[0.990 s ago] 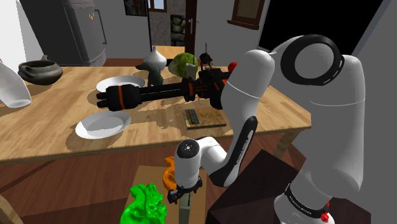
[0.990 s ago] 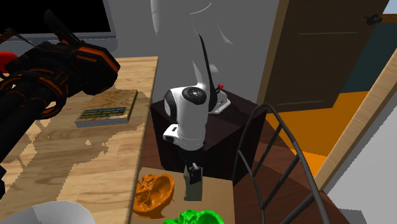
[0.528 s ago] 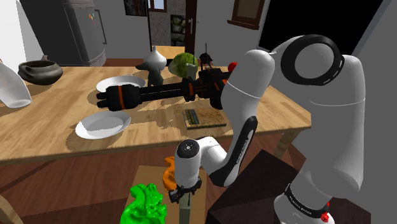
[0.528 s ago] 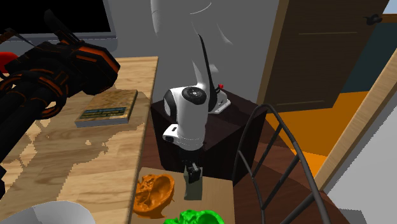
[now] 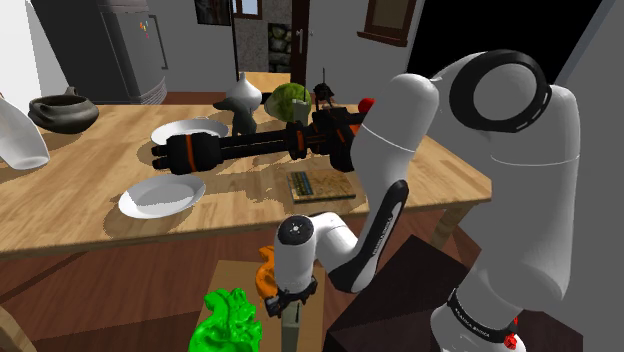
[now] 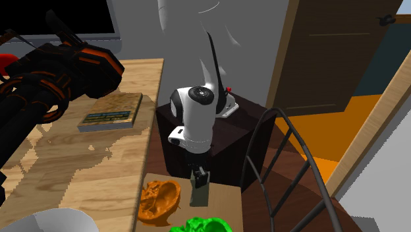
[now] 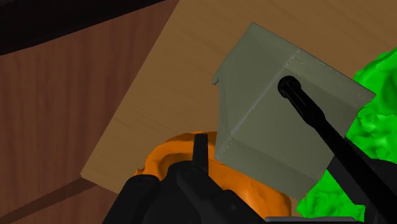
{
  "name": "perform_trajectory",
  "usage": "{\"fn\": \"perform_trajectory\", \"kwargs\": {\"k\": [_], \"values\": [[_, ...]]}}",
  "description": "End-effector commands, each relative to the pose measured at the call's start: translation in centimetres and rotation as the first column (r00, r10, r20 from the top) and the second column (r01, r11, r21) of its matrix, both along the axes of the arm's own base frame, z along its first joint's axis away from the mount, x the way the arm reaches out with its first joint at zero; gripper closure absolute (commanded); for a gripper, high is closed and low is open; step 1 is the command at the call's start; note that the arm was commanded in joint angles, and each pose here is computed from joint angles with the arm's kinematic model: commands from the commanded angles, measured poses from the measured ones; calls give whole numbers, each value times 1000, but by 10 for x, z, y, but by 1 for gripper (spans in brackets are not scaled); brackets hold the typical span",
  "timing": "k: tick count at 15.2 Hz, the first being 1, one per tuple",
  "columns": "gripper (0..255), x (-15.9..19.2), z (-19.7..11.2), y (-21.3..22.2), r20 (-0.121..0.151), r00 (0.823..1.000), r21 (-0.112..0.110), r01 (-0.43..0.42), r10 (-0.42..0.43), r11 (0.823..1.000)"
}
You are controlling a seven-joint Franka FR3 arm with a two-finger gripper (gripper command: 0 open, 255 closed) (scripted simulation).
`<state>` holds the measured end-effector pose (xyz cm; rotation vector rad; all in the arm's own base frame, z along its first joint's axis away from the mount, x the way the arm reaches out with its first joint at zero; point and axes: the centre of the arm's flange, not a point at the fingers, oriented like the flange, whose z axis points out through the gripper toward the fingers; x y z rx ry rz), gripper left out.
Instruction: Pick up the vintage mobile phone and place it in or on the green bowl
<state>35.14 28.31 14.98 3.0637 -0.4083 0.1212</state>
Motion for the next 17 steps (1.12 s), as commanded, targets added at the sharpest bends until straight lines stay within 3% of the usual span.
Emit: {"fn": "perform_trajectory", "kwargs": {"k": [1, 17], "values": [[255, 0, 10, 0, 0, 1000, 0, 0, 0, 1000], [255, 0, 95, 0, 0, 1000, 0, 0, 0, 1000]]}}
